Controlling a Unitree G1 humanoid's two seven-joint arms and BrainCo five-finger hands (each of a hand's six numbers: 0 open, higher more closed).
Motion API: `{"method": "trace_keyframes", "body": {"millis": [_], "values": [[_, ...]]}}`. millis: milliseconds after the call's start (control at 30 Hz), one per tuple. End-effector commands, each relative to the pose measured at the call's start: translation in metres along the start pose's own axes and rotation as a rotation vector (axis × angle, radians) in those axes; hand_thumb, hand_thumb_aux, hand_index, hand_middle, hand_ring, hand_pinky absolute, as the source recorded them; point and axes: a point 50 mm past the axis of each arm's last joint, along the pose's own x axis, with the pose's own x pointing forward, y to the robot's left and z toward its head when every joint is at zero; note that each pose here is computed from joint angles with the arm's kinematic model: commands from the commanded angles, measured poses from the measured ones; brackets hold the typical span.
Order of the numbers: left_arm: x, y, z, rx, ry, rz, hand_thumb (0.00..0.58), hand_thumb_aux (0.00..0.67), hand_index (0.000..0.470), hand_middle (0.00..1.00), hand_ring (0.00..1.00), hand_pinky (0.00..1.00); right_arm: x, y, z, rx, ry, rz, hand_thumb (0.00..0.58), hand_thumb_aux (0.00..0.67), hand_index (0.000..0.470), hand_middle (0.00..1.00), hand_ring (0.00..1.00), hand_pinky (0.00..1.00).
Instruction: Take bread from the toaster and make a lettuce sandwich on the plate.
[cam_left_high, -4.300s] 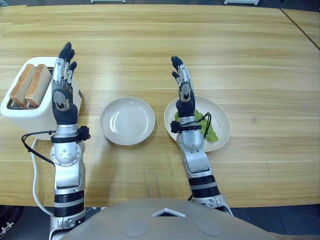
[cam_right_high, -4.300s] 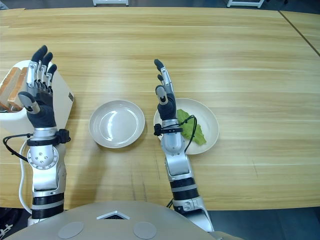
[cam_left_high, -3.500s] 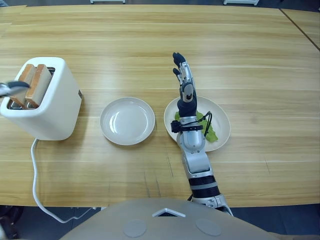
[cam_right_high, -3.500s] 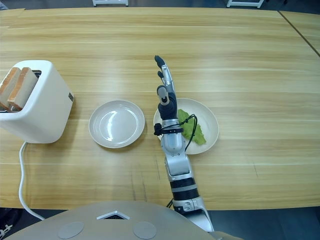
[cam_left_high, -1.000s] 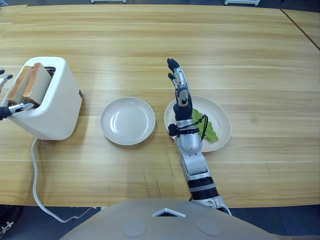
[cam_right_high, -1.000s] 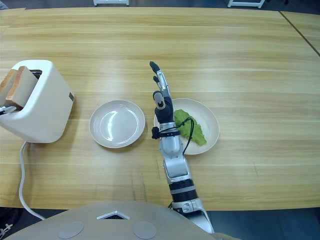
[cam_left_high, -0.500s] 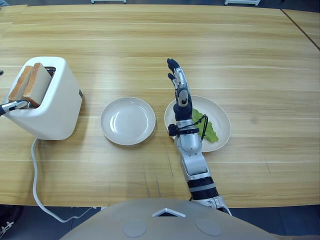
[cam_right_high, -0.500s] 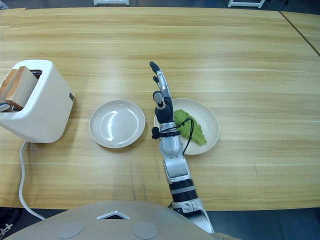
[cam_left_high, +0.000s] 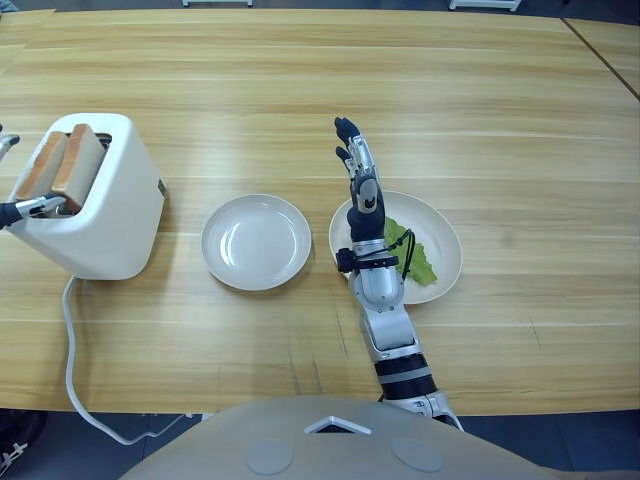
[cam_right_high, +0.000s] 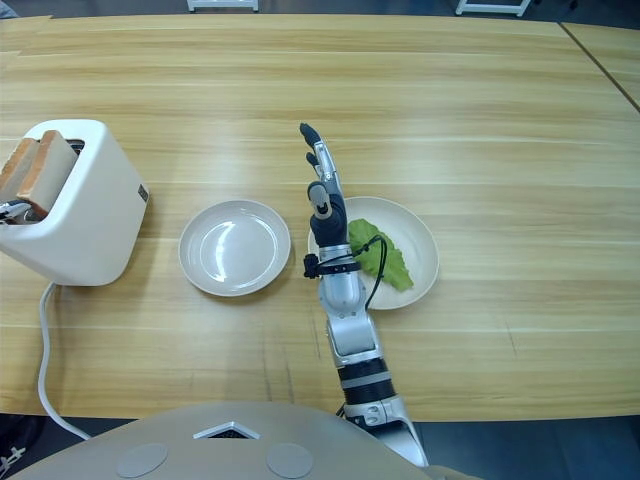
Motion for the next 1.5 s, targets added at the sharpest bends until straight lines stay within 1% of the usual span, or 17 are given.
{"method": "trace_keyframes", "body": {"millis": [33,300,467,967,1167,1333,1500], "values": [[0.004,0.002,0.005,0.017,-0.023,0.009,0.000,0.000,0.000,0.00,0.00,0.00,0.000,0.004,0.000,0.033,0.009,-0.005,0.000,0.000,0.000,0.00,0.00,0.00],[-0.002,-0.012,-0.005,0.030,-0.029,-0.080,0.000,0.000,0.000,0.00,0.00,0.00,0.000,0.004,-0.002,0.046,0.021,-0.013,0.000,0.000,0.000,0.00,0.00,0.00],[-0.004,-0.014,-0.010,0.034,-0.020,-0.103,0.000,0.000,0.000,0.00,0.00,0.00,0.000,0.004,-0.002,0.052,0.024,-0.015,0.000,0.000,0.000,0.00,0.00,0.00],[-0.004,-0.002,-0.016,0.064,-0.007,-0.084,0.000,0.000,0.000,0.00,0.00,0.00,0.001,0.004,-0.005,0.060,0.039,-0.018,0.000,0.000,0.000,0.00,0.00,0.00],[-0.006,0.004,-0.022,0.086,0.048,-0.086,0.000,0.000,0.000,0.00,0.00,0.00,0.001,0.005,-0.005,0.065,0.041,-0.018,0.000,0.000,0.000,0.00,0.00,0.00],[-0.002,0.004,-0.018,0.077,0.070,-0.087,0.000,0.000,0.000,0.00,0.00,0.00,0.002,0.005,-0.005,0.071,0.039,-0.018,0.000,0.000,0.000,0.00,0.00,0.00],[0.002,-0.004,-0.005,0.044,0.047,-0.098,0.000,0.000,0.000,0.00,0.00,0.00,0.002,0.006,-0.005,0.077,0.039,-0.017,0.000,0.000,0.000,0.00,0.00,0.00]]}}
